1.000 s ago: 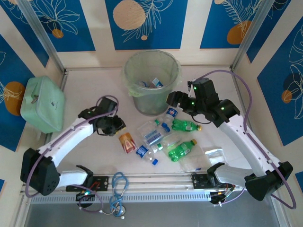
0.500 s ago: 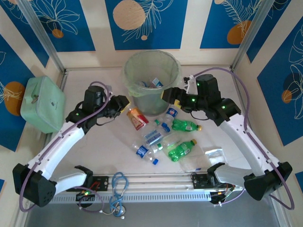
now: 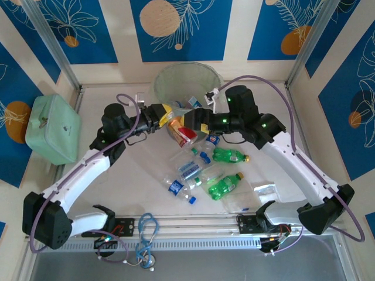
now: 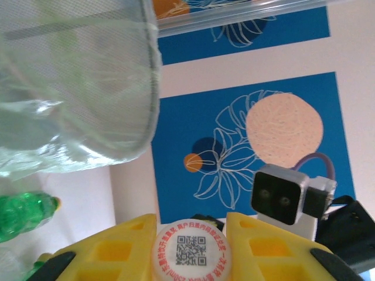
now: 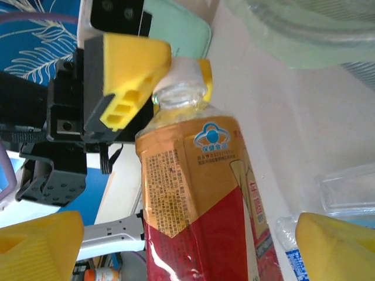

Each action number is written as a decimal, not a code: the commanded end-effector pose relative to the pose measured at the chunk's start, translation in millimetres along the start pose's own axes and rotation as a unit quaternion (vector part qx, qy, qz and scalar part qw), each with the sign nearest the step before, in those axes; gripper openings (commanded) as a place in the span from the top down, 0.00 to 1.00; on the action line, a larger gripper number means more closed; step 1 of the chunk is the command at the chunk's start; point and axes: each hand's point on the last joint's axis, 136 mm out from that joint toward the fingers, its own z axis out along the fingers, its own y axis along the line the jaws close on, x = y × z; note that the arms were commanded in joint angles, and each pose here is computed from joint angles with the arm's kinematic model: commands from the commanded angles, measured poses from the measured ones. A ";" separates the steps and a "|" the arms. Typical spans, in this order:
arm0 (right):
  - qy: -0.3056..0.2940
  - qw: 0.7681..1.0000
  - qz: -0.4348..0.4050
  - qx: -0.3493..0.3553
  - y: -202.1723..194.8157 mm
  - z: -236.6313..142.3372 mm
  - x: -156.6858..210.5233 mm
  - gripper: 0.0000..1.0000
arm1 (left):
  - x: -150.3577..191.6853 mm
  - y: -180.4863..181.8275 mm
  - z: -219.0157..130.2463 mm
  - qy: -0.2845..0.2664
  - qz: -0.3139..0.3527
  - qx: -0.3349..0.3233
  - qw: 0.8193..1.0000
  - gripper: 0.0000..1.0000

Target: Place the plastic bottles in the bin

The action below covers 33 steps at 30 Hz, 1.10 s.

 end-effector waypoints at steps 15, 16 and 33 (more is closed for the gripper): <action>0.049 0.997 -0.049 -0.041 31.3 10.6 8.6 0.12 | -1.7 -47.3 4.3 0.024 0.029 0.099 0.994 0.73; 0.050 0.997 -0.049 -0.041 31.4 11.6 8.2 0.13 | -1.8 -48.0 4.5 0.024 0.030 0.100 0.994 0.73; 0.018 0.998 -0.054 -0.020 27.9 2.9 -1.7 0.43 | -5.1 -38.6 6.5 0.014 0.044 0.077 0.996 0.26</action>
